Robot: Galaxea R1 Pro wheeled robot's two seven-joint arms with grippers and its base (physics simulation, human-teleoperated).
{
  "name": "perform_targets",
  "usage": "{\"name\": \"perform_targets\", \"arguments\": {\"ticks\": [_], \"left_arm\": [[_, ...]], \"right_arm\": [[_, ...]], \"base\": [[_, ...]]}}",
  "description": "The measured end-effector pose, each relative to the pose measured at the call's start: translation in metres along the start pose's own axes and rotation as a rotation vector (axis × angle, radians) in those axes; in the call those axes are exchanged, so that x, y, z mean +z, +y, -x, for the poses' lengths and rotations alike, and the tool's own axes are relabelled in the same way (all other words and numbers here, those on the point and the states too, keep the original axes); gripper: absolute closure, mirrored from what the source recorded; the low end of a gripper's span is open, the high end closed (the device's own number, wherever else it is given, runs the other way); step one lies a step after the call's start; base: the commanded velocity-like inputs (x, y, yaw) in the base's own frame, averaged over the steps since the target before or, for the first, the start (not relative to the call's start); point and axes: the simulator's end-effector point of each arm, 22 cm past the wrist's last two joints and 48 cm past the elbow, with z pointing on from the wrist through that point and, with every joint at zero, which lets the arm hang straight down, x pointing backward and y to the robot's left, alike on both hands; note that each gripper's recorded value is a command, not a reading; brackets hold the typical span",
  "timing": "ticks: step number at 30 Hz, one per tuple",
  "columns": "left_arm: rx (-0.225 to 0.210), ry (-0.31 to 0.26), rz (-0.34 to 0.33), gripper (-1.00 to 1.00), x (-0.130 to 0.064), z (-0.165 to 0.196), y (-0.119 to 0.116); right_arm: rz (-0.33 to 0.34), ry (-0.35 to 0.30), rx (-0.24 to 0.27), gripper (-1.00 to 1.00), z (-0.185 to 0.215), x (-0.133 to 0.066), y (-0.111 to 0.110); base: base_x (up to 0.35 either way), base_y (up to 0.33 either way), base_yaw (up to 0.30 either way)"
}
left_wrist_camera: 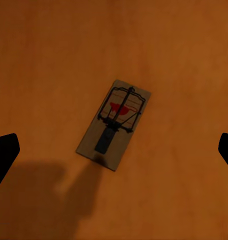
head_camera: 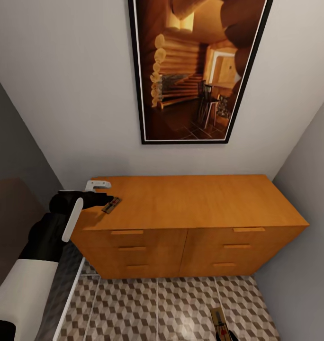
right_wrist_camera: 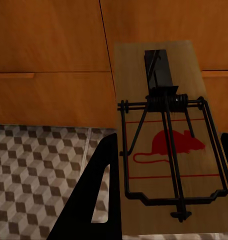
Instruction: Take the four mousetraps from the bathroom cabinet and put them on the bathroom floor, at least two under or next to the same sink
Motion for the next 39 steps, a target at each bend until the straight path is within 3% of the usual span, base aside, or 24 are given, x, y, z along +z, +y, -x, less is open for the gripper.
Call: {"name": "perform_targets", "arguments": {"ticks": [39], "left_arm": [[-0.002,0.032,0.001,-1.00,0.012,-0.014,0.001]], "right_arm": [[0.000,0.019,0.003,1.00,-0.008,-0.002,0.000]], "base": [[0.000,0.000,0.000]]}}
